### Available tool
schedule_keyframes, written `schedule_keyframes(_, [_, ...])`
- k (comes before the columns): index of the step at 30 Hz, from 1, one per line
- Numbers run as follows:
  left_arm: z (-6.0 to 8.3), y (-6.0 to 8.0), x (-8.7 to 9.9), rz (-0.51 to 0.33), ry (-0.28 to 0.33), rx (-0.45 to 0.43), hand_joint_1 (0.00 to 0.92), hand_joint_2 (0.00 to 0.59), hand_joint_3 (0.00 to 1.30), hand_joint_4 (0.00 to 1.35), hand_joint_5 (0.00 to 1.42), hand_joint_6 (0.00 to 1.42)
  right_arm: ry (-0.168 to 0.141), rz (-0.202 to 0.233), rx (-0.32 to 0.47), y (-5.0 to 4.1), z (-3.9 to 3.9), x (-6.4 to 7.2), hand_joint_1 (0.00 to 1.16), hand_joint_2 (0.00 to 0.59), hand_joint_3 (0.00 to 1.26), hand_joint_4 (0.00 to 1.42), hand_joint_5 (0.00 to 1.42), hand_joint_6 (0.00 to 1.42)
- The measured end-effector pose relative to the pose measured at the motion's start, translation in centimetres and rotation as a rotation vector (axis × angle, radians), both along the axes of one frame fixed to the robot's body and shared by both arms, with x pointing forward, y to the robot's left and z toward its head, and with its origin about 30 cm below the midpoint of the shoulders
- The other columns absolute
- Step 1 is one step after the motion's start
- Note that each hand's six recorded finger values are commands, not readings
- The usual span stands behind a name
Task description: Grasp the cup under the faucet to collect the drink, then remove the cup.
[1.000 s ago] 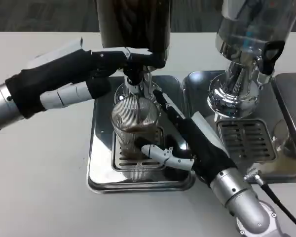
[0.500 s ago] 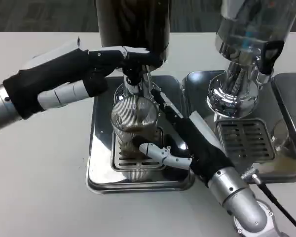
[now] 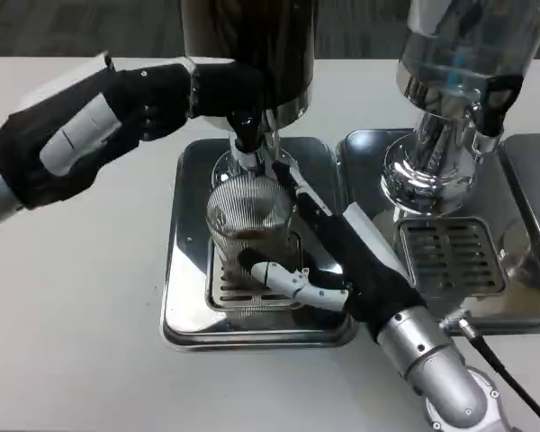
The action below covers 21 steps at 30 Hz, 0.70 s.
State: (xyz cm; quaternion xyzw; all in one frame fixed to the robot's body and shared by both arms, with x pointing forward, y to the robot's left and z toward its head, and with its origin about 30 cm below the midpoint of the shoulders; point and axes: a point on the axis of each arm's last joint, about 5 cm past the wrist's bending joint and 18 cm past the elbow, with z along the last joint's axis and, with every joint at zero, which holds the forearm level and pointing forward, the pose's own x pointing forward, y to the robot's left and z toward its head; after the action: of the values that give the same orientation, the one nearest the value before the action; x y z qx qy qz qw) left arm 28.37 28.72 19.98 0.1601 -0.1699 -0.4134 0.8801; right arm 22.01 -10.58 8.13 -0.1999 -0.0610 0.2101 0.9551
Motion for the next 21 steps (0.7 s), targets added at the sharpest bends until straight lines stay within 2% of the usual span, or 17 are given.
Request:
schedule_keyframes(12, [0.2, 0.5, 0.1, 0.012, 0.017, -0.064, 0.000, 0.082, 0.26, 0.13, 0.12, 0.12, 0.004, 0.000, 0.006, 0.16, -0.09, -0.1, 0.62, 0.230, 0.00, 0.00, 0.00, 0.02])
schedule_keyframes(21, [0.3, 1.6, -0.3, 0.048, 0.030, -0.177, 0.000, 0.082, 0.26, 0.14, 0.13, 0.14, 0.003, 0.001, 0.006, 0.19, -0.08, -0.2, 0.62, 0.230, 0.00, 0.00, 0.00, 0.02])
